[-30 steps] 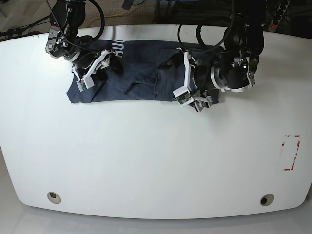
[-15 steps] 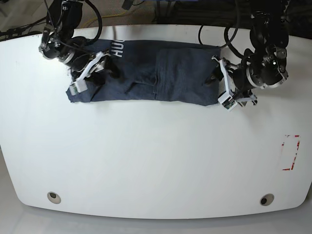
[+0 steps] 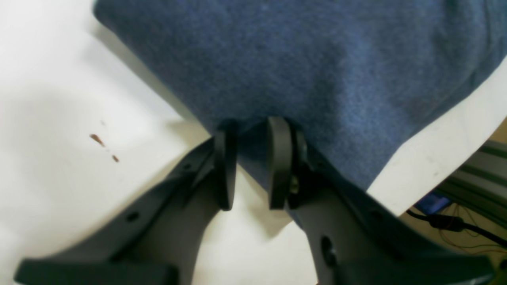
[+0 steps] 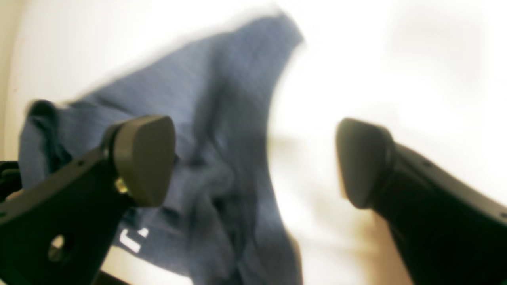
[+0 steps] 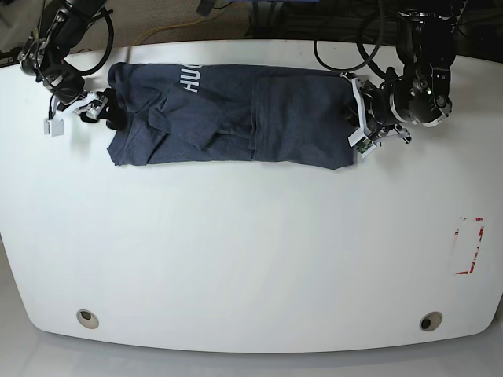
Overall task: Fold the T-shirt properly
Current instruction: 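Fold the strip end held by the right gripper toward the left gripper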
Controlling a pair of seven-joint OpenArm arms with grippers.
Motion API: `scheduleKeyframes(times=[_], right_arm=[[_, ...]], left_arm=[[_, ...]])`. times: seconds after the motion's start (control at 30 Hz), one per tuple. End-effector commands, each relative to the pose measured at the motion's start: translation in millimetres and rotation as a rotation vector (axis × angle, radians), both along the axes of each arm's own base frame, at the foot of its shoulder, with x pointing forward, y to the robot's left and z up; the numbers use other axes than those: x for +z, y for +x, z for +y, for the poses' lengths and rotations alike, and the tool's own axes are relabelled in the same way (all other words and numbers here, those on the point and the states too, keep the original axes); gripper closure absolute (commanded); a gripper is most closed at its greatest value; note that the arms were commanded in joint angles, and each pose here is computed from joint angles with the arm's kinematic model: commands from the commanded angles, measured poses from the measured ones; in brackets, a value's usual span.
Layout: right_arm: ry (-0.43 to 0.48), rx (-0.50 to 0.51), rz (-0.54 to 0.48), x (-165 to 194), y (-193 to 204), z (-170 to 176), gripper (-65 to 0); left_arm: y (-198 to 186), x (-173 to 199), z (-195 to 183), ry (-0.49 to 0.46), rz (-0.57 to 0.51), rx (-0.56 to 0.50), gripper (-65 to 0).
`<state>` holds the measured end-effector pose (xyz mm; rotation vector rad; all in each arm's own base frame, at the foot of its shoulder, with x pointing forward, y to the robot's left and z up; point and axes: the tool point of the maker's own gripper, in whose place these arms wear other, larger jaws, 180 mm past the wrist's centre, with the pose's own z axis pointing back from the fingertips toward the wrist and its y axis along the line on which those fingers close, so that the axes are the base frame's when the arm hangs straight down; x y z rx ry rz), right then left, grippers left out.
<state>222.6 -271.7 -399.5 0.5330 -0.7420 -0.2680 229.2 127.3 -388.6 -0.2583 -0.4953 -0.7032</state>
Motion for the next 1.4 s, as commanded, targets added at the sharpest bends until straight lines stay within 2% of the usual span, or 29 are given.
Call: scheduleKeyframes(times=[0.0, 0.1, 0.3, 0.4, 0.47, 0.6, 0.67, 0.7, 0.83, 1.03, 1.2, 1.37], right_arm=[[0.033, 0.008, -0.017, -2, 2, 7, -59.9], [0.069, 0.026, 0.016, -14, -10, 26, -59.9], [0.103, 0.143, -0.03, -4, -6, 90, -59.8], [0.11, 0.14, -0.043, -2, -2, 99, -56.8], [0.093, 0.144, -0.044, -2, 5, 100, -45.2], [0.055, 0.154, -0.056, 2, 15, 97, -12.8], [0.03, 0.161, -0.072, 8, 19, 95, -2.1], [0.008, 0.167, -0.089, 14, 22, 92, 0.0], [-0.08, 0.169, -0.141, 43, 28, 79, 0.0], [-0.181, 0.237, -0.229, 81, 29, 90, 0.0], [-0.172, 0.344, -0.266, 91, 29, 125, 0.0], [-0.124, 0.448, -0.301, 97, 28, 167, 0.0]], left_arm=[[8, 7, 2, -0.011, -0.038, 0.004, -11.1], [9, 8, 2, -0.025, -0.056, 0.004, -11.1], [10, 7, 6, -0.022, -0.055, 0.004, -11.1], [10, 6, 6, -0.019, -0.053, 0.004, -11.1], [10, 6, 6, -0.019, -0.053, 0.004, -11.1], [9, 6, 7, -0.017, -0.052, 0.004, -11.3], [9, 4, 9, -0.011, -0.047, 0.006, -11.3], [8, 0, 11, -0.003, -0.035, 0.012, -11.3], [8, -13, 12, -0.027, -0.01, 0.033, -11.3], [7, -21, -19, -0.132, -0.028, -0.01, -10.7], [-6, -40, -30, -0.143, 0.04, -0.036, -2.4], [-14, -47, -35, -0.146, 0.069, -0.053, -2.1]])
